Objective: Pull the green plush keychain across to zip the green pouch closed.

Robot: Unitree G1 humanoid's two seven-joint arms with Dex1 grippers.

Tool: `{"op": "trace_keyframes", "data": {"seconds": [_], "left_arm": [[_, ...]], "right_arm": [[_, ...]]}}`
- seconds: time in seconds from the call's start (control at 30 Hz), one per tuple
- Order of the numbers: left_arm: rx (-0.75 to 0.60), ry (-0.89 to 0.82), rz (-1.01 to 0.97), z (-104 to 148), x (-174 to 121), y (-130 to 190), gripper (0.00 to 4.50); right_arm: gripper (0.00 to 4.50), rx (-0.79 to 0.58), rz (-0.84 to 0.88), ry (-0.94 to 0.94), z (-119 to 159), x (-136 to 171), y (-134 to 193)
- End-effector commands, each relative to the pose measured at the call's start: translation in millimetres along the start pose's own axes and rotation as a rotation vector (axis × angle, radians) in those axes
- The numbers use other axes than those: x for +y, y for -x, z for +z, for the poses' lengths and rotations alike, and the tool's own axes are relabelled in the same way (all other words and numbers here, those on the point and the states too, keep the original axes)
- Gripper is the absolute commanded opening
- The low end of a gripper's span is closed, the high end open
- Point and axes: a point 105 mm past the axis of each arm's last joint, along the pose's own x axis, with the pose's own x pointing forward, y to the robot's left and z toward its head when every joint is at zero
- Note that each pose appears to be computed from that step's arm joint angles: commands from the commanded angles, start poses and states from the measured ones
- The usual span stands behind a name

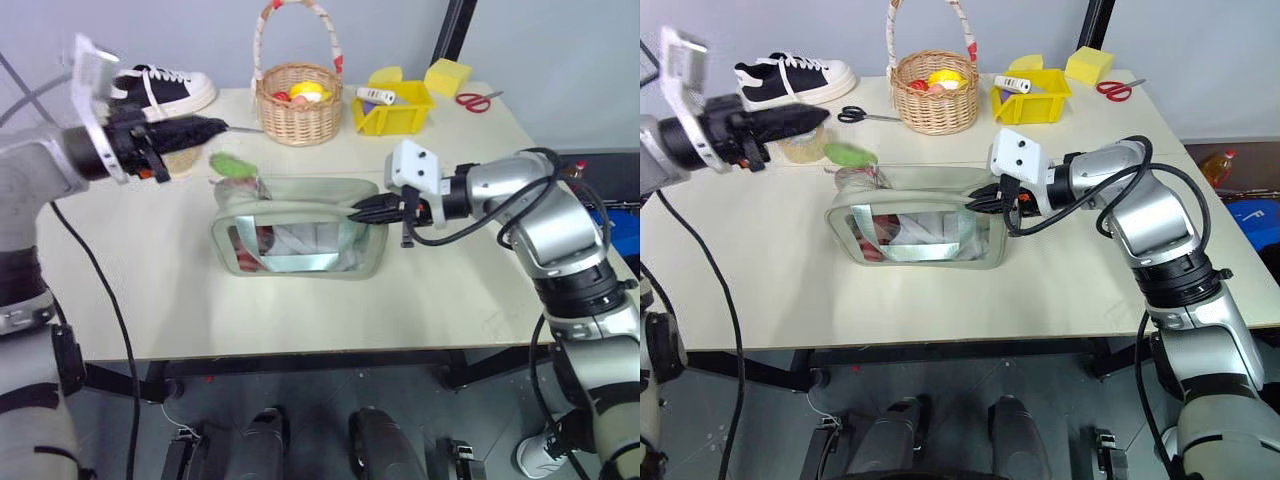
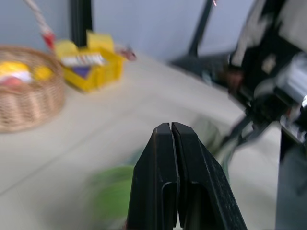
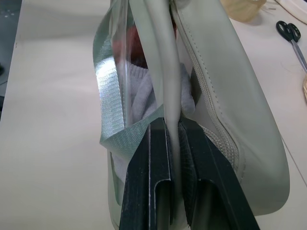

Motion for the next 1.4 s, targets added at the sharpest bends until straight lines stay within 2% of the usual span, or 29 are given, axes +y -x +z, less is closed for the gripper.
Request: {"op": "trace_keyframes", "data": {"seconds": [0.03,0.13,0.27,0.3,0.37,0.47,0.57,0.67,0.83,0.93,1.2,1.4], "left_arm": [[0.127,-0.174,-0.028,-16,-5,-17,0.04],[0.099,-0.196,-0.049,-10,-3,-30,0.04],[0.005,-0.212,-0.011,17,7,-29,0.04],[-0.022,-0.209,0.001,26,10,-24,0.28],[-0.062,-0.199,0.020,39,15,-15,0.93],[-0.083,-0.193,0.141,51,36,8,2.43],[-0.023,-0.179,0.244,36,56,30,3.94],[0.018,-0.134,0.290,10,65,42,3.94],[0.036,-0.074,0.271,-17,57,40,3.94],[0.021,-0.056,0.237,-22,49,31,3.94],[0.001,-0.078,0.183,-13,41,18,3.94],[0.063,-0.108,0.152,-30,42,2,3.94]], "right_arm": [[0.00,-0.033,-0.023,0.039,13,-4,2],[0.00,-0.036,-0.029,0.036,12,-2,2],[0.00,-0.031,-0.046,0.029,11,-3,5],[0.00,-0.030,-0.050,0.028,10,-3,5],[0.00,-0.028,-0.054,0.026,10,-4,6],[0.00,-0.030,-0.057,0.023,9,-4,6],[0.00,-0.031,-0.056,0.023,9,-4,5],[0.00,-0.033,-0.054,0.023,9,-5,5],[0.00,-0.031,-0.044,0.023,8,-4,4],[0.00,-0.030,-0.036,0.023,9,-3,3],[0.00,-0.022,-0.027,0.022,8,-1,3],[0.00,-0.021,-0.024,0.018,9,1,4]]}}
